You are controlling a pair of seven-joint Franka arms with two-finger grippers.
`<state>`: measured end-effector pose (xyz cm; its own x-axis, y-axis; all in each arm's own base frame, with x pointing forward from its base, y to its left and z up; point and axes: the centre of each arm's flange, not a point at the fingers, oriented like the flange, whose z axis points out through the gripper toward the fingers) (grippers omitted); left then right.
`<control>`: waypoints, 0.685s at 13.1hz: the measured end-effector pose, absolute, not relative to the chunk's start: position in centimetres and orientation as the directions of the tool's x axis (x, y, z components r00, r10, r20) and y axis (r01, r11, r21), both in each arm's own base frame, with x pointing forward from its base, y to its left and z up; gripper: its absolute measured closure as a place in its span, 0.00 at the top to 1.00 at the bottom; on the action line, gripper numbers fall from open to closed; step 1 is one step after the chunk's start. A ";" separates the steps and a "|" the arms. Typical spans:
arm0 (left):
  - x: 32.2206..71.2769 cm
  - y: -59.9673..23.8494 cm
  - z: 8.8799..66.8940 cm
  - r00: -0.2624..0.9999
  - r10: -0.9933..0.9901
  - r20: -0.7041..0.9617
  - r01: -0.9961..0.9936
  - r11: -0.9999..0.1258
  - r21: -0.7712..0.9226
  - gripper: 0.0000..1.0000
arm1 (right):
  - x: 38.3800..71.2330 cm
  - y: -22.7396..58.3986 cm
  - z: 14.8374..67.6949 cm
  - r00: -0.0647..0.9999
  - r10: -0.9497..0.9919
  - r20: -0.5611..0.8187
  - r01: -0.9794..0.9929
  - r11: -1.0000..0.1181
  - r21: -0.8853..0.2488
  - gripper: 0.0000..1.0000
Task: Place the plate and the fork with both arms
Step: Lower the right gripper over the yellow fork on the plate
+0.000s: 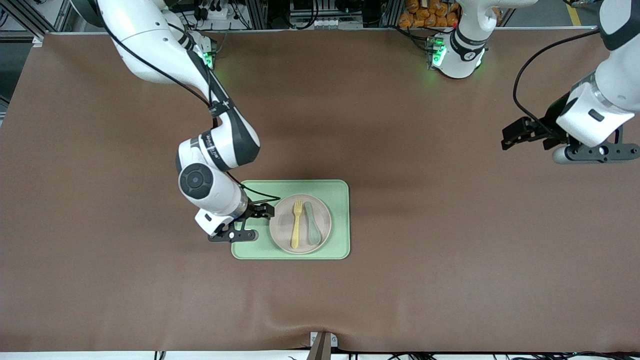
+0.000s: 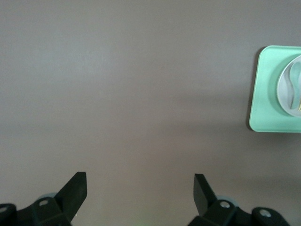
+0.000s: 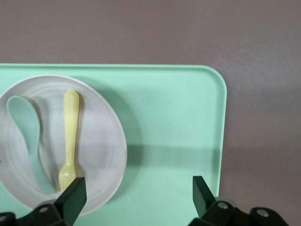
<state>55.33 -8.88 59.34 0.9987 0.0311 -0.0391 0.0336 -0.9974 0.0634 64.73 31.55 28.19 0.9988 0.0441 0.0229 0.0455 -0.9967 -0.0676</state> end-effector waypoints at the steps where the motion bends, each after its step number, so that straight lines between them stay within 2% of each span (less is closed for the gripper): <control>1: 54.3 -8.5 59.3 0.999 0.036 -0.040 0.039 -0.997 0.061 1.00 | 64.7 32.3 28.1 0.997 0.069 0.041 0.071 -0.997 -0.036 1.00; 3: 53.1 -8.0 59.2 0.999 0.046 -0.020 0.047 -0.997 0.062 1.00 | 64.2 34.4 27.3 0.995 0.088 0.054 0.088 -0.996 -0.006 1.00; 9: 53.9 -7.2 59.5 0.997 0.063 0.037 0.062 -0.998 0.021 1.00 | 63.8 37.0 23.3 0.995 -0.001 0.100 0.002 -0.999 -0.034 1.00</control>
<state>53.86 -7.21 59.47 0.9973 0.0629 0.0368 0.0622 -0.9978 0.0215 63.76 37.04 23.29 0.9950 -0.0012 0.1002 0.0022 -0.9994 -0.0341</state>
